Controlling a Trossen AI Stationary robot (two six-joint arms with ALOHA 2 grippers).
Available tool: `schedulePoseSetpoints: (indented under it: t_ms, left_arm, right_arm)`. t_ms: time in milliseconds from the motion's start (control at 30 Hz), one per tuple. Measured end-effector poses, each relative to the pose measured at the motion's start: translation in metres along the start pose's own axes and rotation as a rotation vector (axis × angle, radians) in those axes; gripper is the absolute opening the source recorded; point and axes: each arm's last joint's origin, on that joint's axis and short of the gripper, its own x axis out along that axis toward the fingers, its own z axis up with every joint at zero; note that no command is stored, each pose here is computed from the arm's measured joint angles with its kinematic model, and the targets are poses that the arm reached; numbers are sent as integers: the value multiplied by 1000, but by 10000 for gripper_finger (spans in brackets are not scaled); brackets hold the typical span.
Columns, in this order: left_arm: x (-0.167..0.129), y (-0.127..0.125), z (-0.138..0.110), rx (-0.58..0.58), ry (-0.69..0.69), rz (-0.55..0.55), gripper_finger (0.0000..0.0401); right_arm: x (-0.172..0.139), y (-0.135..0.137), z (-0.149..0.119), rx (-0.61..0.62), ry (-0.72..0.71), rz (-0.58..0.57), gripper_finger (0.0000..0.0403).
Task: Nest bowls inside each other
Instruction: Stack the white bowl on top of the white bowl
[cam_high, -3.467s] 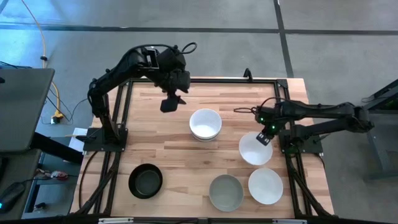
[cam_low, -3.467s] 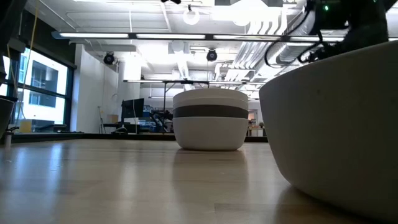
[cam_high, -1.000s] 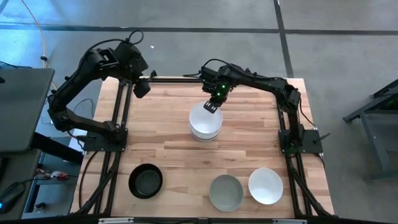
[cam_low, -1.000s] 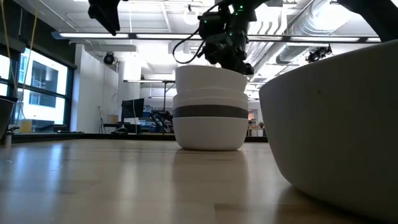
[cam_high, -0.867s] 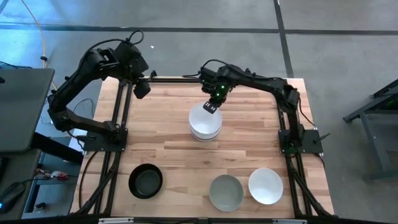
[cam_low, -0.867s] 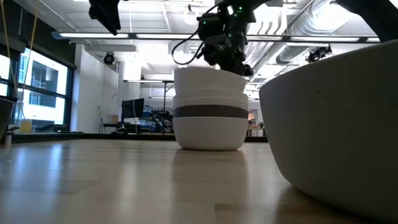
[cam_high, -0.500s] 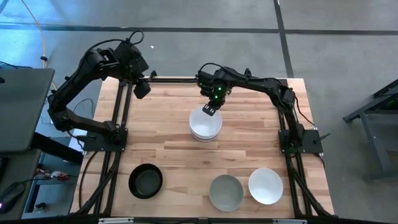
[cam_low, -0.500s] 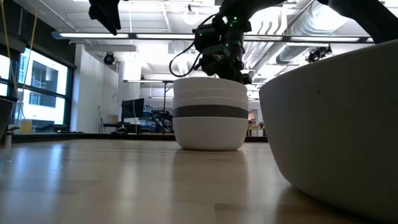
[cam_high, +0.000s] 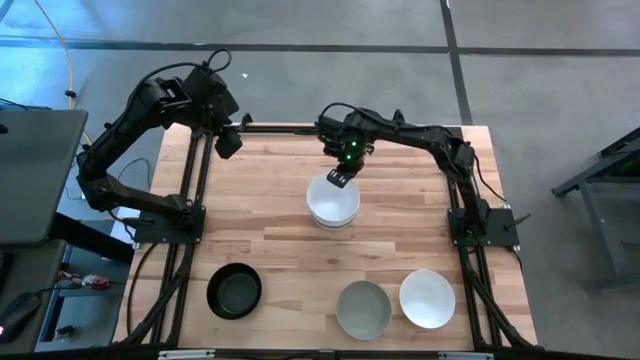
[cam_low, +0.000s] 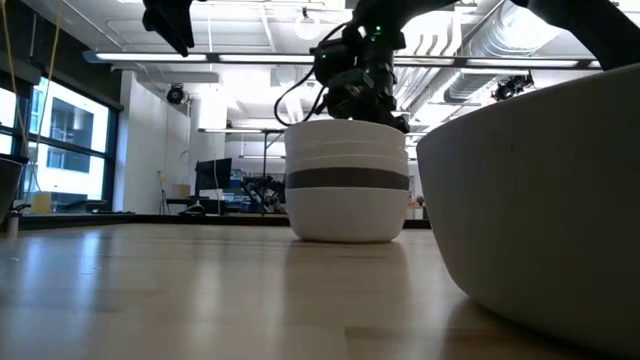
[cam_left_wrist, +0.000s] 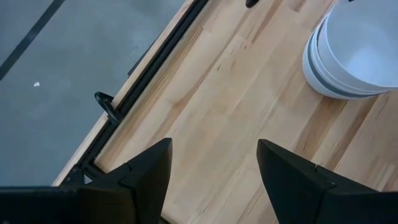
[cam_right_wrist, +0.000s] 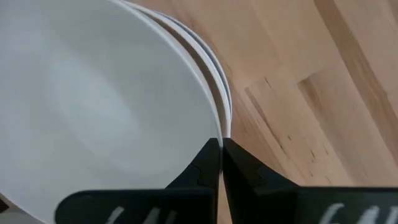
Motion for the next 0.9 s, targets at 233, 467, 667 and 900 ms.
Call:
schedulePoseSetpoints:
  t_ms: [233,467,667,900]
  left_arm:
    - [0,-7,1,23,-2,-17,225]
    - [0,-13,2,43,-9,-31,225]
    - [0,-14,2,44,-14,-33,225]
    - [0,-14,3,53,-21,-30,225]
  right_arm:
    - [2,8,-2,-16,5,3,0]
    - [3,12,-3,-18,7,3,0]
    - [19,10,1,-9,65,-6,0]
    - [27,9,4,-28,83,4,0]
